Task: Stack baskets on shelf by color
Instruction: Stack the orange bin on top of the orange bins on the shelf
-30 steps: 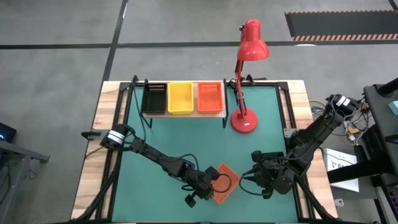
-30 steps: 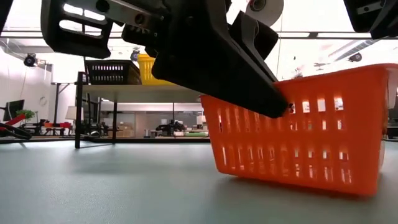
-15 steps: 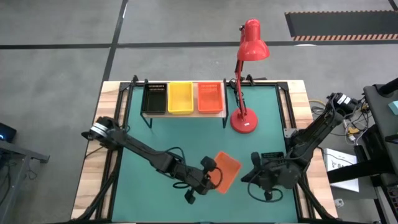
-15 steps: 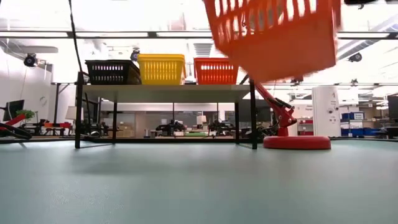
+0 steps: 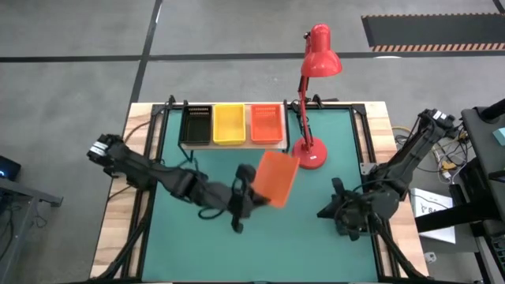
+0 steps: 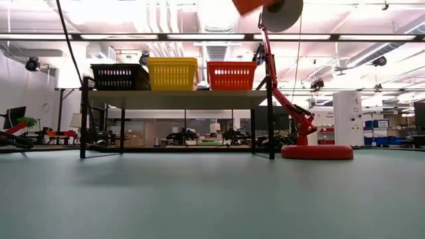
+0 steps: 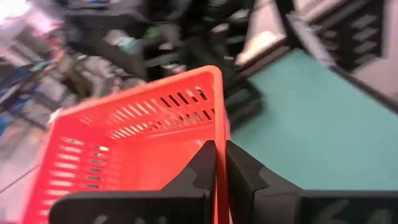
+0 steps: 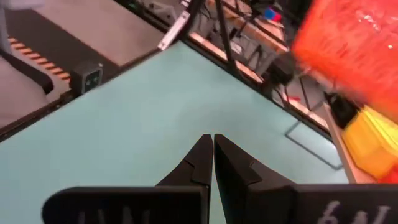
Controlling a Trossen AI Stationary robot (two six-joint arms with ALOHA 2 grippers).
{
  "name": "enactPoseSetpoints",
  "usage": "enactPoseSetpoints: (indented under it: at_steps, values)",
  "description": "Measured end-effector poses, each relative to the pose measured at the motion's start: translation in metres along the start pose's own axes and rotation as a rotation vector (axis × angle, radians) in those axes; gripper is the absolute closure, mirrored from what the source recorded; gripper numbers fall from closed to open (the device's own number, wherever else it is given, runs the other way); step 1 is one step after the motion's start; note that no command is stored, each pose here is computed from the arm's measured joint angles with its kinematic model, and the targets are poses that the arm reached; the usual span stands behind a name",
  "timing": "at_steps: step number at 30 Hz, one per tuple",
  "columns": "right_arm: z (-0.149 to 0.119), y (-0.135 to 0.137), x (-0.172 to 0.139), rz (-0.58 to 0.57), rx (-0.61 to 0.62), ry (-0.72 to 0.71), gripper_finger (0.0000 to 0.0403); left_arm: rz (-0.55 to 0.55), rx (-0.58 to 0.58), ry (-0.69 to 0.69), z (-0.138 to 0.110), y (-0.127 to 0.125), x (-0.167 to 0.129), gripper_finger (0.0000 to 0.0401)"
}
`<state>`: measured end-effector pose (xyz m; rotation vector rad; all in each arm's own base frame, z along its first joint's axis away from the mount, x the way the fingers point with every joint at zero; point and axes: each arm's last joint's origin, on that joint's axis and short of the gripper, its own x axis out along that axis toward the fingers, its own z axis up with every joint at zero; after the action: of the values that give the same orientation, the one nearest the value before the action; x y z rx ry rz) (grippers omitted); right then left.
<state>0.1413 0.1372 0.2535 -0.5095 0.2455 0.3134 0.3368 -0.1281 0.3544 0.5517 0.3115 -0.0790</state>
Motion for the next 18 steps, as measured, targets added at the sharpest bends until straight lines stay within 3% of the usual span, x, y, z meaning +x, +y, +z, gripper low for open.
enactPoseSetpoints:
  at_steps: [11,18]
  values:
    - [-0.013,-0.011,-0.019,-0.039,0.075,0.103,0.0394,0.224,-0.091,0.101,-0.031,0.089,0.008,0.0401]
    - [-0.012,-0.018,-0.029,-0.044,0.019,0.075,0.0394,0.305,-0.153,0.145,-0.053,0.125,0.01,0.0401]
